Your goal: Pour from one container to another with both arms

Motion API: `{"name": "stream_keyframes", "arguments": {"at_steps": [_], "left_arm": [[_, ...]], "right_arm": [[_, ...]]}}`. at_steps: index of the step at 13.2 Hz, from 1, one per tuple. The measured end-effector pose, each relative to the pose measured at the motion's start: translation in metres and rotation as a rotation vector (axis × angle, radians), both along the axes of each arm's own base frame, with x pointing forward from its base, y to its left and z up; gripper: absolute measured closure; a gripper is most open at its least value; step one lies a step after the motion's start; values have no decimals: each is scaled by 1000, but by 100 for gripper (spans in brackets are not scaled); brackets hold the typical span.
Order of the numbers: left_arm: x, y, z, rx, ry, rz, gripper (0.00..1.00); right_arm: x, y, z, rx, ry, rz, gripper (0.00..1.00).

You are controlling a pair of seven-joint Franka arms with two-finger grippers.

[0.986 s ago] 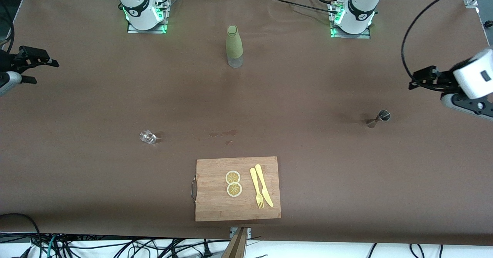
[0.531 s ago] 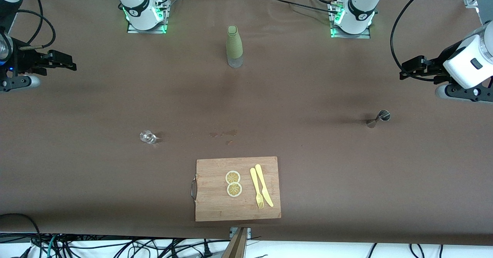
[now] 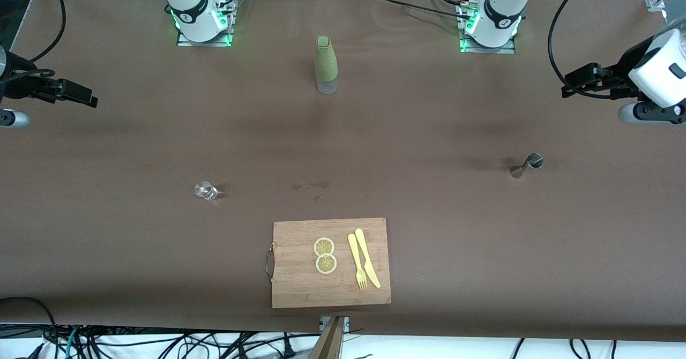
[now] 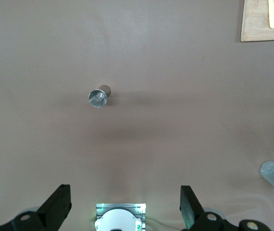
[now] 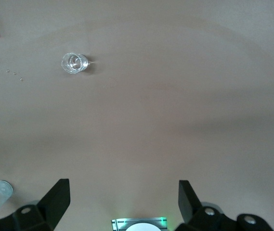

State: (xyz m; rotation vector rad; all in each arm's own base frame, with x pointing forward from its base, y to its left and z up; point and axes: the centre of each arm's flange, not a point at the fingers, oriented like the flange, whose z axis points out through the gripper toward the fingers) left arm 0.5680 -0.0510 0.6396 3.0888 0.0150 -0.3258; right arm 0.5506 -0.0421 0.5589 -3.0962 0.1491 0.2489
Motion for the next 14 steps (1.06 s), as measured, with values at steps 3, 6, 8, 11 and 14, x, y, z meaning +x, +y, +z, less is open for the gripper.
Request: {"name": "stream_keyframes", "arguments": {"at_steps": [3,6,8,11,14], "left_arm": [[-1,0,-1,0,-10,4,0],[1,0,-7,-1,-19,10,0],[2,1,-9,0,-18,12,0],[2,1,-9,-1,-19,12,0],[2,1,-9,-1,-19,11,0]], "right_arm": [[0,-1,9,-8,-35,12,0],[1,1,26,-76,-110,37,0],[4,8,30,-81,-142,51,0],[4,13,29,-63,-143,54,0],[4,14,29,-51,-139,52,0]]}}
